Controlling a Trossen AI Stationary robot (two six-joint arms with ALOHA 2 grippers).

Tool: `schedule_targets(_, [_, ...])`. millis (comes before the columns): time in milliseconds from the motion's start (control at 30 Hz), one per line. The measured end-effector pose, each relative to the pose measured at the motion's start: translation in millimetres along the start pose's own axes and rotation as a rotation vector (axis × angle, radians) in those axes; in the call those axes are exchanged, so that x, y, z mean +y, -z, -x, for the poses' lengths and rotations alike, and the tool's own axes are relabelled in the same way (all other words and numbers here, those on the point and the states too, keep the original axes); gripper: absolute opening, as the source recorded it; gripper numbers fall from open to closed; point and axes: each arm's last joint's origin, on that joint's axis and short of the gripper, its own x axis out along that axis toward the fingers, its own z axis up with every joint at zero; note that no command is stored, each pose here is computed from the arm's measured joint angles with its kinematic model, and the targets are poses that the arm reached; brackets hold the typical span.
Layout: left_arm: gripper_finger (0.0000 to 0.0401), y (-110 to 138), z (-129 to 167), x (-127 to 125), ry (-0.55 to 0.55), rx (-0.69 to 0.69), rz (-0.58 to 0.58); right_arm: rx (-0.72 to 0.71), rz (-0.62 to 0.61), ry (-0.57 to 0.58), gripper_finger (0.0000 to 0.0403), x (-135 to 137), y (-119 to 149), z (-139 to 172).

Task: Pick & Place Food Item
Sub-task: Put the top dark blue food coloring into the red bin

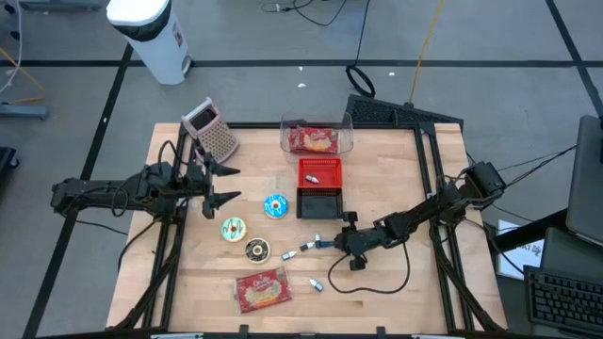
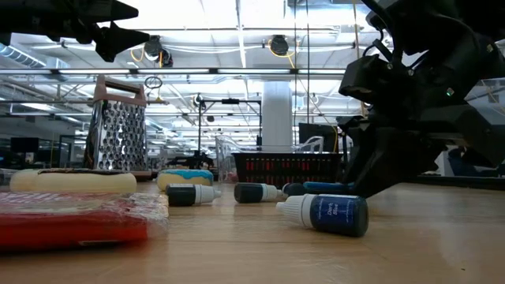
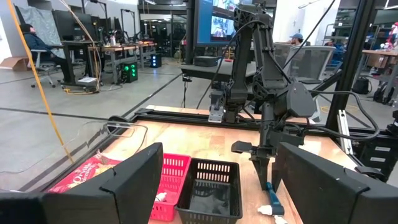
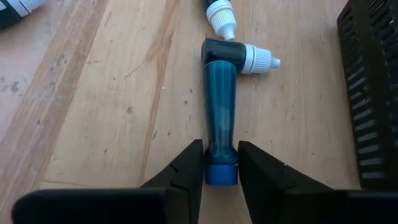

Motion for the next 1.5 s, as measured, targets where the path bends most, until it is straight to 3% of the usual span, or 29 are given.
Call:
schedule_targets(733, [0.031,0,0,0,0.0,0.0,0.0,-0.159,-0.033,-0.047,0.0081,-3,-23,27])
schedule_targets(1267, [0.031,0,0,0,0.0,0.0,0.0,-0.225,-0.073,-0.06,0.0082,-3,-30,29])
schedule_targets(1500, [0.031,0,0,0,0.0,0.0,0.0,-0.305,-0.099,-0.073,0.0082,-7,-41,54])
